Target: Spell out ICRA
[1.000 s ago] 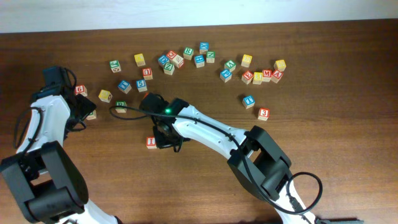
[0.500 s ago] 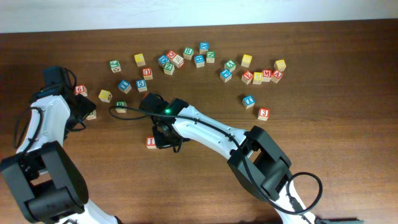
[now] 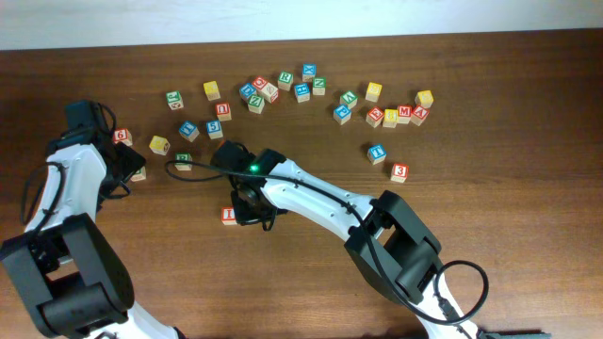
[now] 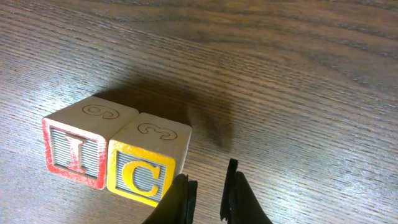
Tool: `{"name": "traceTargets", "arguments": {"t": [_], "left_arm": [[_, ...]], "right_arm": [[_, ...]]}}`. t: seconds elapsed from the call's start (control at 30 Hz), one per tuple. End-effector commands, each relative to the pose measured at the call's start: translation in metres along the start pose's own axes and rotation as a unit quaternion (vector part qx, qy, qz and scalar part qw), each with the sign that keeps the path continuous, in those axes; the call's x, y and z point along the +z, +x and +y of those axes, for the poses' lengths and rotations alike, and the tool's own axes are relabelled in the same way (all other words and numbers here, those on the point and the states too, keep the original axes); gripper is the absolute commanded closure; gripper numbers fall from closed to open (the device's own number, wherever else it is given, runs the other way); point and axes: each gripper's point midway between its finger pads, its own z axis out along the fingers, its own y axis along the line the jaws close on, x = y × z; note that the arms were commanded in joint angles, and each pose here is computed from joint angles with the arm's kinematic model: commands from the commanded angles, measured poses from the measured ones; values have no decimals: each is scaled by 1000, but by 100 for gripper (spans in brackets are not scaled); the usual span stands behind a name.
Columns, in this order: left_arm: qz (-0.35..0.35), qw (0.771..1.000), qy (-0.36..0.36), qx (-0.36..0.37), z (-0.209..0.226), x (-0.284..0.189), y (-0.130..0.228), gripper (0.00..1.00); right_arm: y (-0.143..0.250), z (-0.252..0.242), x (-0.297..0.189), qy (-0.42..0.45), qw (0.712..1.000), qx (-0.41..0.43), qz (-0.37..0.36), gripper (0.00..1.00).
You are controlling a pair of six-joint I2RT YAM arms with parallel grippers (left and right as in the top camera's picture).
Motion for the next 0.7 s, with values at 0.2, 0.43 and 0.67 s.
{"name": "traceTargets", "arguments": {"t": [0.2, 0.43, 0.67], "left_arm": [[-8, 1000, 3, -4, 2, -7, -3, 1], [-8, 1000, 3, -5, 2, -7, -3, 1], [-8, 1000, 3, -4, 2, -7, -3, 1]], "right_arm": [[5, 4, -14, -2, 1000, -4, -4, 90], [9, -1, -14, 10, 1000, -2, 2, 90], [9, 4, -14, -4, 1000, -3, 6, 90]]}}
